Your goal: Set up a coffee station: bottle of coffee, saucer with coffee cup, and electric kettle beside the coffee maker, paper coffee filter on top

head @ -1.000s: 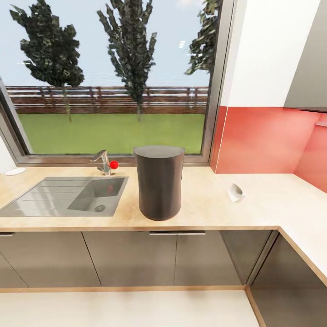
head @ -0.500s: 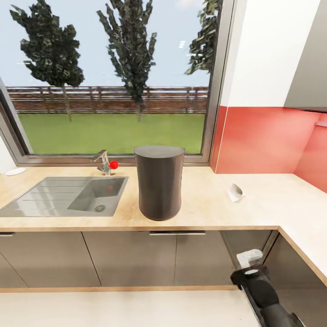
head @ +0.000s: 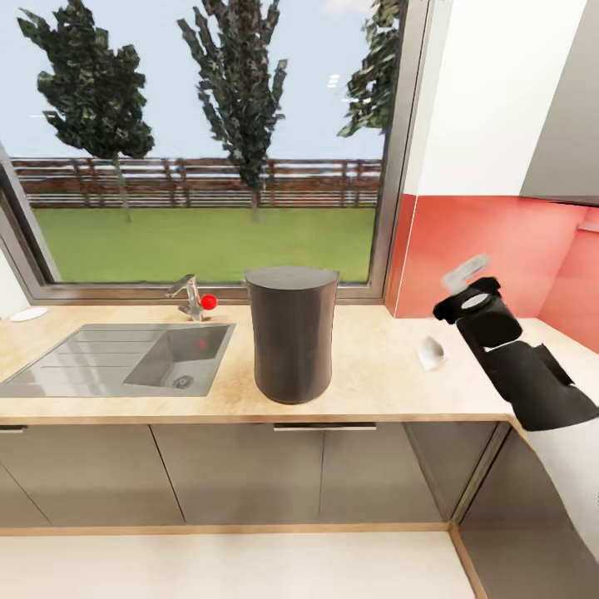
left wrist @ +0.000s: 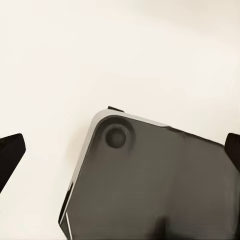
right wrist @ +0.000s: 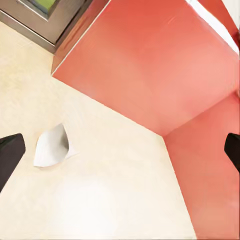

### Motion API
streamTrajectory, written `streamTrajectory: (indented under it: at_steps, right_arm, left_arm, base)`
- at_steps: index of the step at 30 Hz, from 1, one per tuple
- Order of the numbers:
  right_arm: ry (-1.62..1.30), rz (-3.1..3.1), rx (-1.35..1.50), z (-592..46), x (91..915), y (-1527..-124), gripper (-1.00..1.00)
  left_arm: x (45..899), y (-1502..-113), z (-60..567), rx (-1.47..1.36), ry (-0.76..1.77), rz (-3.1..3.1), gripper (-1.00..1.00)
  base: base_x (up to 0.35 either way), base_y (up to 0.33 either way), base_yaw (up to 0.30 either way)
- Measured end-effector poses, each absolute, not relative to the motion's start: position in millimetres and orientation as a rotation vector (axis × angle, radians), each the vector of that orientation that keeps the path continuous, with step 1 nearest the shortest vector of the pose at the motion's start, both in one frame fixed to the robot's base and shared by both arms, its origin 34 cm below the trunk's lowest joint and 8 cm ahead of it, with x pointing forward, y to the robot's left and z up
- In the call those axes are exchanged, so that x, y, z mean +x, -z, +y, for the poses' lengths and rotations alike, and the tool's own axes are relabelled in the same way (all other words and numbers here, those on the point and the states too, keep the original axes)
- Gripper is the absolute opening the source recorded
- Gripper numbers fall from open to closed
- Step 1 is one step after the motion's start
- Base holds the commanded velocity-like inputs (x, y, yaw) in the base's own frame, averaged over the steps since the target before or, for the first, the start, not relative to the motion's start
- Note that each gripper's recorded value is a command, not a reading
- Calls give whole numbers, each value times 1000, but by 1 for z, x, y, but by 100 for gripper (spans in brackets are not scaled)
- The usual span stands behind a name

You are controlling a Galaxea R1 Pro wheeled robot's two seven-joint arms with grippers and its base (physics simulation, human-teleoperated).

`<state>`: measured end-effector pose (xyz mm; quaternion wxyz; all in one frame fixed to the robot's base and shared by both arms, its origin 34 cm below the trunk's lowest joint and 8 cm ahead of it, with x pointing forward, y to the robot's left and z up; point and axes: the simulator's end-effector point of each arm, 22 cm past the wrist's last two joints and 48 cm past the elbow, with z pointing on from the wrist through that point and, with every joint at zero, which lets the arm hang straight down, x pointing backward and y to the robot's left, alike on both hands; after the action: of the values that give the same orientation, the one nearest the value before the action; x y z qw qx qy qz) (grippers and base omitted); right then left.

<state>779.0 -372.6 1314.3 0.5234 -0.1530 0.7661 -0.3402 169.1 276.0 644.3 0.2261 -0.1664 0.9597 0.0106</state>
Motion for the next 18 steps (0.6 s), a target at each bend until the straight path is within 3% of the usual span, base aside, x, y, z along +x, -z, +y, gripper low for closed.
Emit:
streamTrajectory:
  at_steps: [2,9,18]
  right_arm:
    - [865,1892,-398,-385,787,-1296,100]
    - [952,2113,-1039,-431,812,-1173,100]
    - [892,2188,-1137,-441,801,-1142,100]
  left_arm:
    - [169,-644,277,-457,-31,2647,100]
    - [136,-638,295,-467,-109,2729,100]
    - [123,-637,296,-481,-125,2760,100]
  base:
    - [0,0,0]
    - [91,0,0]
    - [329,24,0]
